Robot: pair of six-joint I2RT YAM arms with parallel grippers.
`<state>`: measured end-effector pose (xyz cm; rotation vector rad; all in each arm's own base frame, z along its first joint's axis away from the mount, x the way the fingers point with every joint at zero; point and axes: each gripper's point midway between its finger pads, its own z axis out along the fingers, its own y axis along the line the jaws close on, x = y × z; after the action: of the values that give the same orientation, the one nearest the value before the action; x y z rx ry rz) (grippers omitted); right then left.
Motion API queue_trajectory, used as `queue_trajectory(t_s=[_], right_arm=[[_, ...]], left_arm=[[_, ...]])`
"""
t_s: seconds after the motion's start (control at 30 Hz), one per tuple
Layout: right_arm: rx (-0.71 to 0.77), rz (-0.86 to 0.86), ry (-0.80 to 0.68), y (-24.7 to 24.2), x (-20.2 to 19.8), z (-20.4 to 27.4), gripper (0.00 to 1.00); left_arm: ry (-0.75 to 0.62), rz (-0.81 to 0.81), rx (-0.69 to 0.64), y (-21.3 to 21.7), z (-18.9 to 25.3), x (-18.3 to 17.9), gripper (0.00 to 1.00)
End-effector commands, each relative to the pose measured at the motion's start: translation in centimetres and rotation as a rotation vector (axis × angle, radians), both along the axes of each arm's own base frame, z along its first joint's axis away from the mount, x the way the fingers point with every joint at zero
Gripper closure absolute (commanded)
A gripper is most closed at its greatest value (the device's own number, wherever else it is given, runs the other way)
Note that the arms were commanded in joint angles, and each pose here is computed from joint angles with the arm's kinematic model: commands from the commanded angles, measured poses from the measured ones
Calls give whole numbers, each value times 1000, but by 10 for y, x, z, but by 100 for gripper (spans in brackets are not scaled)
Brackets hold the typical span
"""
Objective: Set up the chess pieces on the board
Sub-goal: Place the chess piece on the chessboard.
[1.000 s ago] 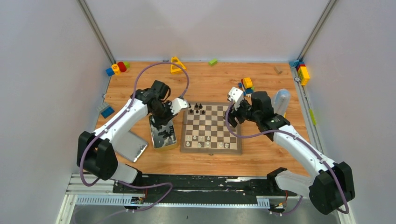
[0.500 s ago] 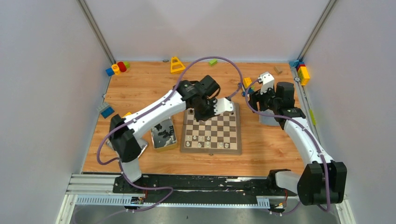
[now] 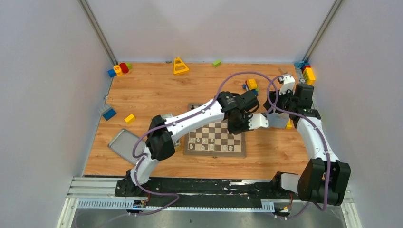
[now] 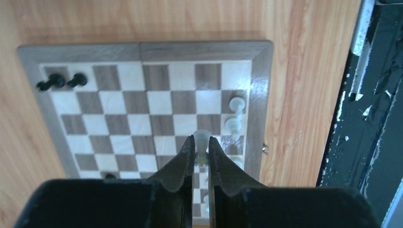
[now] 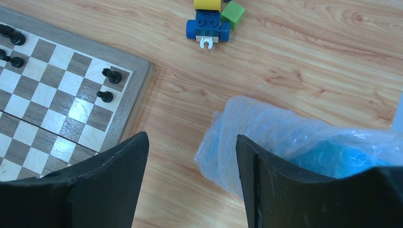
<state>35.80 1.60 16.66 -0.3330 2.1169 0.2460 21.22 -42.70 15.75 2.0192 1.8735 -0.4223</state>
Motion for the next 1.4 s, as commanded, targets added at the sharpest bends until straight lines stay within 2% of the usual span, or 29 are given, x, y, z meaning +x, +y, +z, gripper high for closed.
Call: queue_trajectory(t_s=[0.0, 0.27, 0.87, 1.37], right_arm=[[8, -3, -28, -2, 9, 15, 32], [14, 2, -19, -1, 8, 13, 31], [25, 30, -18, 4, 5, 14, 31], [28, 42, -8, 5, 5, 10, 31]], left_arm=[[36, -119, -5, -30, -14, -37, 90], [83, -154, 25, -41, -41, -55, 90], [34, -171, 96, -42, -85, -42, 89], [57, -184, 131, -36, -99, -45, 88]])
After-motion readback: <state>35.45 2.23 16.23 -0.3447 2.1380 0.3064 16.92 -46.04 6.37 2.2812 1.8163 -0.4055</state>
